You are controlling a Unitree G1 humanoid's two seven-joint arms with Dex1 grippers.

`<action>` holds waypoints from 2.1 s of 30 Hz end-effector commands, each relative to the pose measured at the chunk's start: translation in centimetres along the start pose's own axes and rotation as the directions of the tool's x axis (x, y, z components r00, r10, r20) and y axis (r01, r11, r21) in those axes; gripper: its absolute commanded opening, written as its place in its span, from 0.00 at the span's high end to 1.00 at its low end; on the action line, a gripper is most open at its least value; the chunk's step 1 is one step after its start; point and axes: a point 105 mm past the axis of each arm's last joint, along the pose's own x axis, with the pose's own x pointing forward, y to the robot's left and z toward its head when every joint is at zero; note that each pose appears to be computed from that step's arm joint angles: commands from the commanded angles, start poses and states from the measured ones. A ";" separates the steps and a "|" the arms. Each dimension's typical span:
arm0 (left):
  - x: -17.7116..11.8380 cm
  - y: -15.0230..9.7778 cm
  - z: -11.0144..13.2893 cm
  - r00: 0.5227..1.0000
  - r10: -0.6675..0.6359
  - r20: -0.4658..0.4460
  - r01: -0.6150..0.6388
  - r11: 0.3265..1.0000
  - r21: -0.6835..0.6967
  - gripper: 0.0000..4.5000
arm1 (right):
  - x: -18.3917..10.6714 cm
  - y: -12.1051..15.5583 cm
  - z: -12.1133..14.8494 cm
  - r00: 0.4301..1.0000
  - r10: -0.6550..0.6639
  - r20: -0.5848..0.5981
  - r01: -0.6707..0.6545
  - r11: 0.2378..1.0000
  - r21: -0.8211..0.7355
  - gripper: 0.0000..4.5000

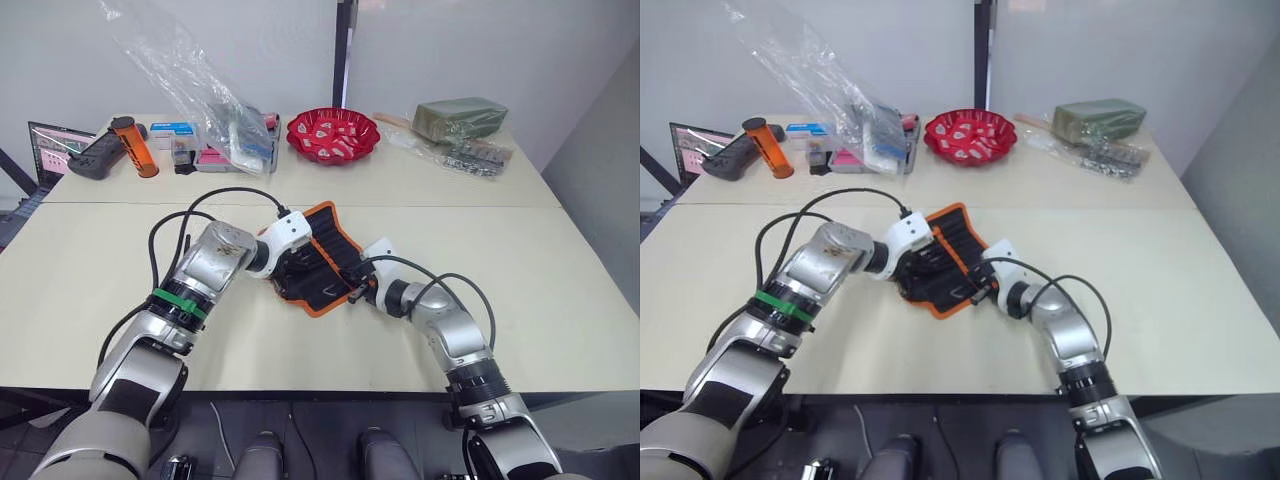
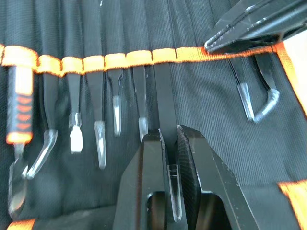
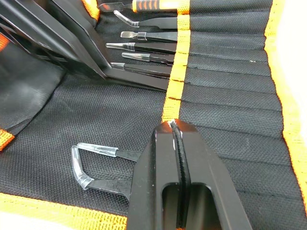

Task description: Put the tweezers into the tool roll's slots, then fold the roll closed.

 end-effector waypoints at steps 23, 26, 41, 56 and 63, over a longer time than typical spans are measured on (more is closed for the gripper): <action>3.4 1.5 2.3 0.993 0.033 0.110 -0.037 0.999 0.033 0.99 | -0.9 -0.3 -5.0 0.985 -0.038 -0.167 0.049 0.997 0.061 1.00; 3.1 1.8 2.4 0.991 0.037 0.125 -0.037 0.999 -0.002 0.79 | -0.7 -0.2 -5.0 0.985 -0.034 -0.168 0.045 0.997 0.060 1.00; -5.1 2.8 2.1 0.974 0.052 0.222 -0.019 0.989 -0.146 0.01 | 0.1 0.1 -5.4 0.980 0.022 -0.200 -0.012 0.999 0.052 1.00; -21.4 5.0 -8.4 0.723 0.668 0.180 -0.553 0.714 -0.429 0.01 | 0.6 0.5 -6.5 0.968 0.082 -0.239 -0.075 0.996 0.041 1.00; -25.6 1.1 -14.3 0.549 0.835 0.047 -0.692 0.485 -0.536 0.01 | 0.9 0.4 -6.6 0.962 0.105 -0.251 -0.101 0.994 0.028 1.00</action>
